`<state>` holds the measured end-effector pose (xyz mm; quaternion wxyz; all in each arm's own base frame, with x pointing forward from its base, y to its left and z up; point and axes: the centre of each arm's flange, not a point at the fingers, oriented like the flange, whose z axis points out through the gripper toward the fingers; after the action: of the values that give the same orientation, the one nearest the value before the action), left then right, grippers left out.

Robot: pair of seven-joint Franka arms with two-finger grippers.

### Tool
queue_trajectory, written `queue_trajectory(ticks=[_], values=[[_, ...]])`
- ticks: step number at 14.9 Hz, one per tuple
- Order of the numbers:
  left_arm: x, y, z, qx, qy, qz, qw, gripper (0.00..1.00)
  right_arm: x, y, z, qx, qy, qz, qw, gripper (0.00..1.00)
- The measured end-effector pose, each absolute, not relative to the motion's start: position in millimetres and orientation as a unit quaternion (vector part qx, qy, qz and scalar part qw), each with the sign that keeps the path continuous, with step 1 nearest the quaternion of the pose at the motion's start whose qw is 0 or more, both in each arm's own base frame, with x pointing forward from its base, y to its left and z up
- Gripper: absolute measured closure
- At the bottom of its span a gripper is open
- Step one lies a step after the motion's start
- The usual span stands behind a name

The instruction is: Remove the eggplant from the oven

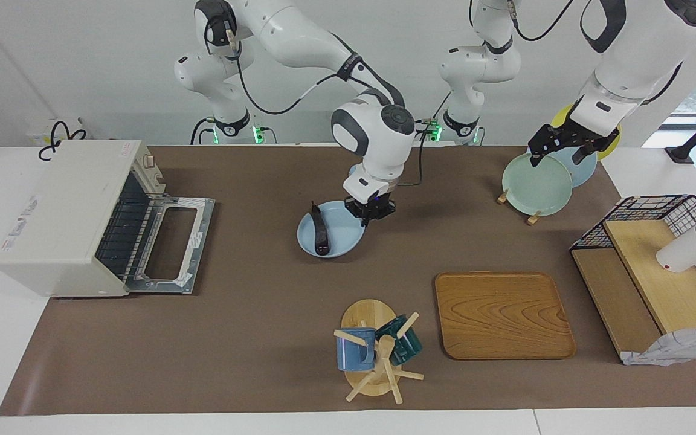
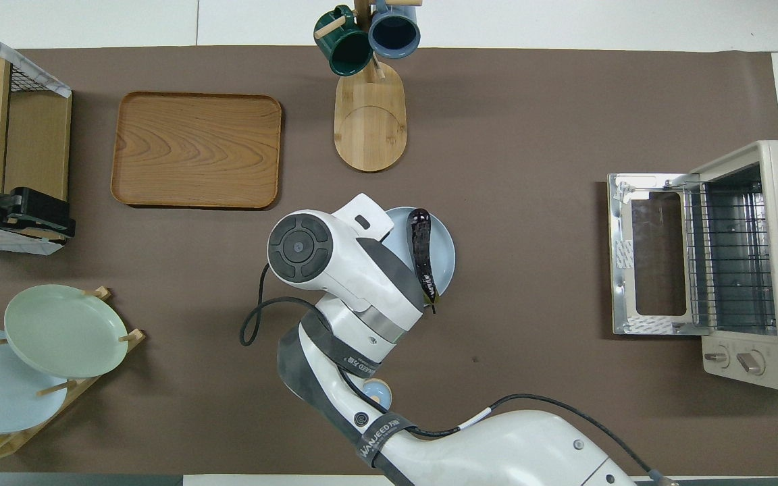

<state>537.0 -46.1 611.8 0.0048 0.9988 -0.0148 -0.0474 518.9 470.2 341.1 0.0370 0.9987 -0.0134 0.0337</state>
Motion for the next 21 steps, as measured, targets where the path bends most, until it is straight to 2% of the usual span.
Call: queue_trajectory(ticks=[2,3,6,8,10,12,14,16,19,21], values=[[537.0,-46.1,611.8,0.999,-0.015,-0.047,0.005,0.00,524.7,468.2,336.0,0.999,-0.016,0.044,0.025,0.98],[537.0,-46.1,611.8,0.999,-0.015,-0.047,0.005,0.00,528.0,466.4,338.4,0.998,-0.019,0.047,0.022,0.92],[537.0,-45.9,611.8,0.999,-0.015,-0.047,0.005,0.00,536.2,460.2,367.0,0.998,-0.024,0.043,0.031,0.63],[537.0,-45.7,611.8,0.999,-0.014,-0.047,0.005,0.00,544.6,434.7,399.4,0.998,-0.019,0.025,0.052,0.59],[537.0,-45.7,611.8,0.999,-0.014,-0.047,0.005,0.00,566.1,370.3,430.6,0.998,-0.018,0.006,0.067,0.77],[536.7,-49.5,611.8,0.999,-0.018,-0.048,0.005,0.00,583.2,282.0,440.3,0.997,-0.007,-0.019,0.075,0.98],[534.8,-64.6,610.7,0.998,-0.028,-0.049,0.005,0.00,580.8,208.0,421.6,0.995,-0.012,-0.051,0.081,0.99],[529.9,-98.4,604.3,0.999,-0.014,-0.045,0.003,0.00,568.2,157.3,384.5,0.994,-0.025,-0.063,0.089,0.99],[515.5,-173.4,582.9,0.999,0.012,-0.031,0.002,0.00,538.9,124.4,333.7,0.990,-0.002,-0.057,0.127,0.99],[503.3,-218.6,565.6,0.999,0.009,-0.028,0.014,0.00,526.2,108.0,315.4,0.990,-0.001,-0.057,0.132,0.99]])
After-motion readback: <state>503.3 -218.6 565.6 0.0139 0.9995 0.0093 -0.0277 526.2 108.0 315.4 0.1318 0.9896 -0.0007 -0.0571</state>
